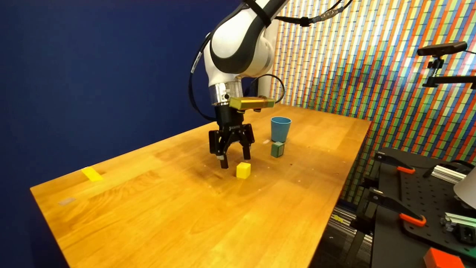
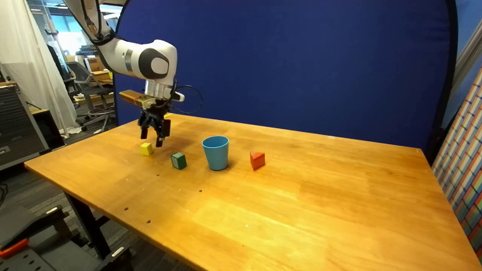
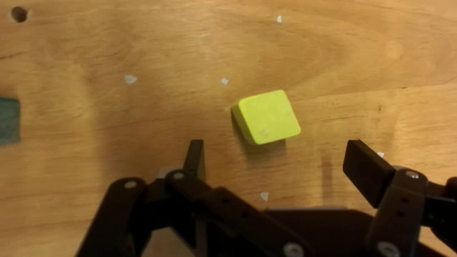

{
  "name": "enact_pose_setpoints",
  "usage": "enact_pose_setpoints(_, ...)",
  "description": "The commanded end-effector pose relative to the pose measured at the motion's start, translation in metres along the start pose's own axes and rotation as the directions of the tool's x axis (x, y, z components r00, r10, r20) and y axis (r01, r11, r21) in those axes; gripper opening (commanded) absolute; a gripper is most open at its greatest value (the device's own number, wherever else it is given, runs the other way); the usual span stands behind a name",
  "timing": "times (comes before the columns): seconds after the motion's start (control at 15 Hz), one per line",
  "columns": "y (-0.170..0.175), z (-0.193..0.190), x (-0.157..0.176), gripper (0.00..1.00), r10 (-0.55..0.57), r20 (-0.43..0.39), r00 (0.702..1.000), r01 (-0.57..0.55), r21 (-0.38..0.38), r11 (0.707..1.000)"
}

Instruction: Put the yellow block in the cup

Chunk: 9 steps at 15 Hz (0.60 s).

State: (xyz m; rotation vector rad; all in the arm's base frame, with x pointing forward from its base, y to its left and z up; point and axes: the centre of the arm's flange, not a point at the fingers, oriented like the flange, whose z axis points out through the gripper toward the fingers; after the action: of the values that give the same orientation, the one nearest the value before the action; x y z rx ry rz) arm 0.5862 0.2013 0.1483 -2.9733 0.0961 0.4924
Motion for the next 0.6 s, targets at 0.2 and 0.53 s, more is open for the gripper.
enact_pose_setpoints(0.2,0.009,0.031,-0.038,0.74,0.294,0.014,0.956,-0.294,0.036,0.955)
enact_pose_setpoints(0.53,0.027,0.020,-0.054,0.36,0.496,-0.045,0.867,-0.492,0.080,0.867)
